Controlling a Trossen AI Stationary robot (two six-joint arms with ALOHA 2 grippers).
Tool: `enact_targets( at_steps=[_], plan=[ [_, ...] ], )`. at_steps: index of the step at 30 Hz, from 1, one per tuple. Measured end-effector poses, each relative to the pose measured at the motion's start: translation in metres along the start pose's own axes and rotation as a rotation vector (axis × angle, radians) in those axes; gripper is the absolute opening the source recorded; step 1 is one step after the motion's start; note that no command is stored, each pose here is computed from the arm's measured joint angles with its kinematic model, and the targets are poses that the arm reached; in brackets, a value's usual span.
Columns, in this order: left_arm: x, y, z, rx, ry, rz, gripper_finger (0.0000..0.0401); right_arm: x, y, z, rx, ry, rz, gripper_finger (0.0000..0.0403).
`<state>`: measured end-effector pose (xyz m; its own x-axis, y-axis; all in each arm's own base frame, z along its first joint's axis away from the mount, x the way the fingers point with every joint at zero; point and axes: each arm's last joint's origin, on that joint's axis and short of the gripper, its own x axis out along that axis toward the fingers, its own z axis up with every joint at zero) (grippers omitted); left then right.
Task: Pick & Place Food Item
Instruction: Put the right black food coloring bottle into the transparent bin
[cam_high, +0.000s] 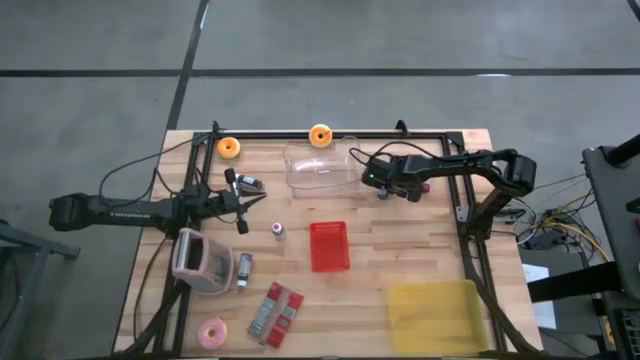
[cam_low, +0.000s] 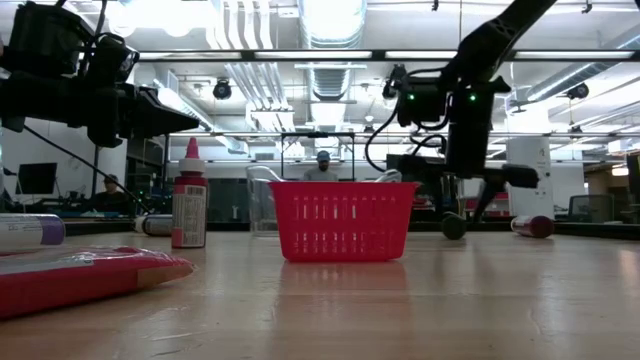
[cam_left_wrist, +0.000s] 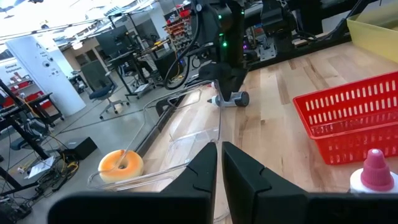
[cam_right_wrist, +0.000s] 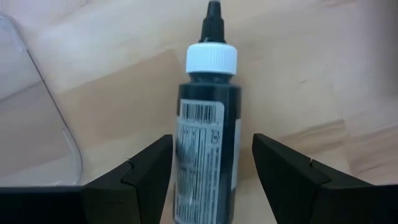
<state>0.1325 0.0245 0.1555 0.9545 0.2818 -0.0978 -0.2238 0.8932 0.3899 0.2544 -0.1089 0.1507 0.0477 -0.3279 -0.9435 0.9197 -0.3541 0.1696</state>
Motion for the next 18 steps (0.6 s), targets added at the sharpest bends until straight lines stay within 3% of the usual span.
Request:
enact_targets(
  at_steps=[18],
  plan=[
    [0.0,0.0,0.0,0.0,0.0,-0.001,0.0028,0.0001,-0.0006,0.0064,-0.008,-0.045,0.037,0.0217]
  ],
)
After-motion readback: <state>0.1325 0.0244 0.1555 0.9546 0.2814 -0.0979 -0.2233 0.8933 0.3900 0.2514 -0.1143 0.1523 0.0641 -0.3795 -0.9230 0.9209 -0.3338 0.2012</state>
